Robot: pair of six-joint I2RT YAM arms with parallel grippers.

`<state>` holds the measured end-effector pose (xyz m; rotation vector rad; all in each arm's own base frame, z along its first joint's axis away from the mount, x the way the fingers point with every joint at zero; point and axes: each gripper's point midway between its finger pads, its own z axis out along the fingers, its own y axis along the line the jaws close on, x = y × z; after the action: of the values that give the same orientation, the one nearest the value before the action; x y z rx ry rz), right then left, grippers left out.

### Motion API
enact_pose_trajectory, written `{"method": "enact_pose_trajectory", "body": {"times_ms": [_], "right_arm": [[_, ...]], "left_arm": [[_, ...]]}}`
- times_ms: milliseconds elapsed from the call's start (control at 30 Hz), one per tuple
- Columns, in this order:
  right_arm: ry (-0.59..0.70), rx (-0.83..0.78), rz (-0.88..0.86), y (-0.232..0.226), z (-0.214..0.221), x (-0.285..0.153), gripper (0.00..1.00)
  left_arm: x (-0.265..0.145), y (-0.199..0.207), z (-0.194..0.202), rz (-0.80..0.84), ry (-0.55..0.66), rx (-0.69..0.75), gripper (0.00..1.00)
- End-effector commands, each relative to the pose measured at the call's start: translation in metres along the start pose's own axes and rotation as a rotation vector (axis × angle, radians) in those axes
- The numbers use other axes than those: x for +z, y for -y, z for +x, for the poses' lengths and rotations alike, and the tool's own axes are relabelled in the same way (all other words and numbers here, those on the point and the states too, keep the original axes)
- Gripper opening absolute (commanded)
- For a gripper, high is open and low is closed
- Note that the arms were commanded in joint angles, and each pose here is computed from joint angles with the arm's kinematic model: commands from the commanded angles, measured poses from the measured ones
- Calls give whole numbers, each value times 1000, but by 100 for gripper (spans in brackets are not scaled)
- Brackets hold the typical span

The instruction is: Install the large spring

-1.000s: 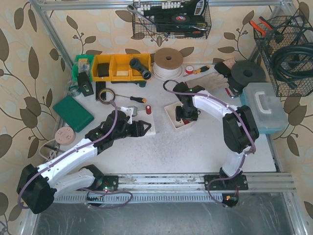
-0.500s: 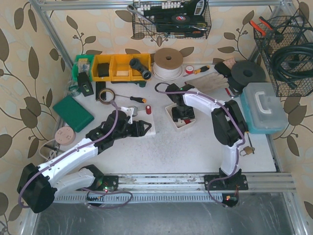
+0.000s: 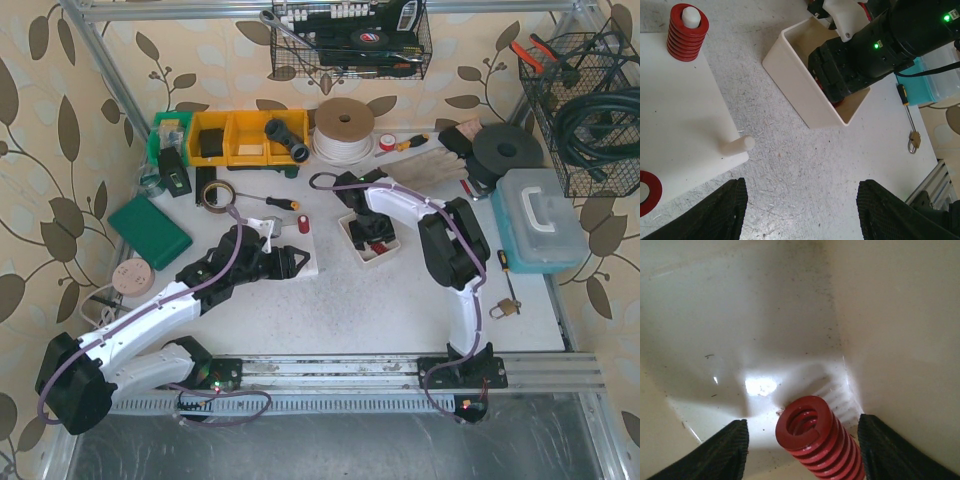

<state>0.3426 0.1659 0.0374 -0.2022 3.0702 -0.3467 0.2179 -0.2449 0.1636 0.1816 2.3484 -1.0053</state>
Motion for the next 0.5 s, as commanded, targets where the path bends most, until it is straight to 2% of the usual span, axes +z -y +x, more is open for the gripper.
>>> {"method": "enact_pose_trajectory", "body": {"times_ms": [0, 167, 333, 467], "right_arm": [[-55, -14, -8, -9, 6, 20, 57], [-43, 7, -68, -19, 4, 13, 35], [41, 28, -77, -14, -9, -13, 28], [124, 36, -97, -11, -23, -39, 18]], "left_arm": [[0, 4, -10, 14, 38, -8, 64], [0, 3, -10, 10, 38, -11, 64], [1, 2, -10, 7, 38, -14, 64], [1, 2, -9, 5, 33, -15, 64]]}}
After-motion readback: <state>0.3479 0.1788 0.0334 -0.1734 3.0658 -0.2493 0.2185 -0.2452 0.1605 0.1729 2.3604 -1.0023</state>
